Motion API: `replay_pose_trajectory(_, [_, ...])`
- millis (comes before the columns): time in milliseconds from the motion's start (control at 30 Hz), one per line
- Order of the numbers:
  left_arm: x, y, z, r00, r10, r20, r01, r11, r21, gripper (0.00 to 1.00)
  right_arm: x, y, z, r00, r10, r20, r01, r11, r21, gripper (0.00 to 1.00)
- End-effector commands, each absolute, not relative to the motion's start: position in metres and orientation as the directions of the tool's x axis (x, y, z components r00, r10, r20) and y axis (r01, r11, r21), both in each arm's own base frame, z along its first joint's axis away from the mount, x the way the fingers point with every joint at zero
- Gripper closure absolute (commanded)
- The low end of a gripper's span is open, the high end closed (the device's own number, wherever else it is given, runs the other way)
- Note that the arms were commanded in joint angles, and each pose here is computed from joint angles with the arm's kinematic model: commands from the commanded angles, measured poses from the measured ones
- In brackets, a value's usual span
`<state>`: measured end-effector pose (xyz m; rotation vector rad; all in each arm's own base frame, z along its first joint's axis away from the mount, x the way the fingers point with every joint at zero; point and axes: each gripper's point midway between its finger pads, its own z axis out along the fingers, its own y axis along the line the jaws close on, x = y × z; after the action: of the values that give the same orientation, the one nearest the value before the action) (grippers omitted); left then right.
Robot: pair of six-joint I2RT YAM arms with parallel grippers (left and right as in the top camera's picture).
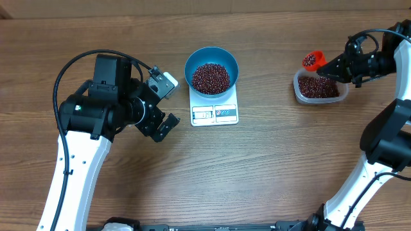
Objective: Scoop item into bowl and weigh 150g on scale
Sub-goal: 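Lift the filled scoop and carry it left over the blue bowl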
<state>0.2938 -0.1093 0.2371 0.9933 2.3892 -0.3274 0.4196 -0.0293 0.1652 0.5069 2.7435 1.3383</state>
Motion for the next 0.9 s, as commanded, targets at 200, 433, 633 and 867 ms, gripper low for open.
replay_pose_trajectory(200, [0.296,-0.112,0.241,-0.567,0.598,-0.567,0.731,0.682,-0.012,0.0,0.426,-0.001,0.192,-0.967,0.256,0.01,0.158,0.563,0.811,0.96])
replay_pose_trajectory(433, [0.296,-0.112,0.241,-0.567,0.598,-0.567,0.731,0.682,-0.012,0.0,0.424,0.039,0.192,-0.986,0.165,0.01,0.104,0.575,0.811,0.96])
replay_pose_trajectory(633, [0.296,-0.112,0.241,-0.567,0.598,-0.567,0.731,0.682,-0.012,0.0,0.417,0.076,0.193,-0.997,0.078,0.019,0.061,0.581,0.811,0.96])
replay_pose_trajectory(867, [0.296,-0.112,0.241,-0.567,0.598,-0.567,0.732,0.682,-0.012,0.0,0.409,0.108,0.204,-1.0,-0.011,-0.005,-0.01,0.587,0.81,0.97])
